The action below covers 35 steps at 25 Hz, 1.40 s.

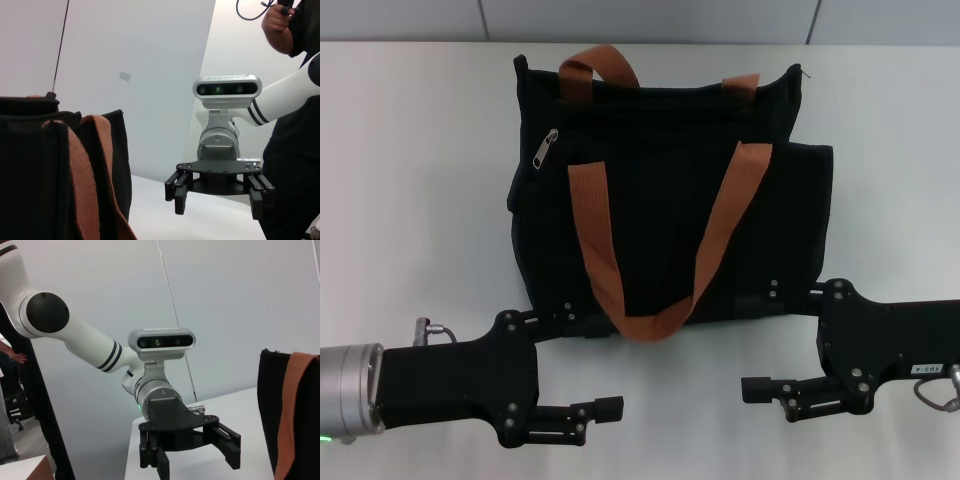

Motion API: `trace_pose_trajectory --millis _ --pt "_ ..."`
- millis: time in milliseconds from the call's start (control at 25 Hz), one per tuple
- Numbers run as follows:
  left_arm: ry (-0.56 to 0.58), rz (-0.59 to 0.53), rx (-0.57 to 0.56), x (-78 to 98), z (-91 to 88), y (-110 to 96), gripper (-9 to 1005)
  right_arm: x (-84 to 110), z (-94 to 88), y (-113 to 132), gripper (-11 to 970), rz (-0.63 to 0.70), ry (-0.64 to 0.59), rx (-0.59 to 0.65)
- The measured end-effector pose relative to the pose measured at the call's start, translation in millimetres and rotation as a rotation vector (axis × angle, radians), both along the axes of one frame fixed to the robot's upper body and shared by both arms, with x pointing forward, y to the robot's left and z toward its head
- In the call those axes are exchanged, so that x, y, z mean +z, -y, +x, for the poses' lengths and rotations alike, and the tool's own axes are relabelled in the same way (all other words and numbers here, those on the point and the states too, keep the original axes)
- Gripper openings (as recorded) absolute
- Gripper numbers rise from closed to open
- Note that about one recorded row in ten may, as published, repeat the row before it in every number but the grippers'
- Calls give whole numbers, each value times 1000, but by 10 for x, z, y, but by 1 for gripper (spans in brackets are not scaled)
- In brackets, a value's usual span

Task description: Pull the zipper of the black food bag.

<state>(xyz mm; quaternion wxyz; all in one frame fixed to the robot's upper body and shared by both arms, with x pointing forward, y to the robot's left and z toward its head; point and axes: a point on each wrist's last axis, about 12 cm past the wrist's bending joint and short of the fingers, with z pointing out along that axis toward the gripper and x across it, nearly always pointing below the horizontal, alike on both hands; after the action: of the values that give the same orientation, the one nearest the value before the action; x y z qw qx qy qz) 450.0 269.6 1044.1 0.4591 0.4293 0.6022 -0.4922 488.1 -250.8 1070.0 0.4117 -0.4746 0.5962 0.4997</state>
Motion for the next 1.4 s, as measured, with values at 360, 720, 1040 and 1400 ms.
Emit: trace_pose_trajectory --millis 360,720,1040,1400 --pt "-4 0 3 -7 -12 -7 829 -6 -1 0 817 -2 9 -1" --pt "-2 -7 2 3 -15 -13 829 -8 -2 -1 817 -1 9 -2" --pt "91 -159 27 181 -17 -34 830 -9 6 5 816 -2 9 -12" --pt "316 -412 372 400 169 -135 830 -30 32 7 816 -22 8 -31"
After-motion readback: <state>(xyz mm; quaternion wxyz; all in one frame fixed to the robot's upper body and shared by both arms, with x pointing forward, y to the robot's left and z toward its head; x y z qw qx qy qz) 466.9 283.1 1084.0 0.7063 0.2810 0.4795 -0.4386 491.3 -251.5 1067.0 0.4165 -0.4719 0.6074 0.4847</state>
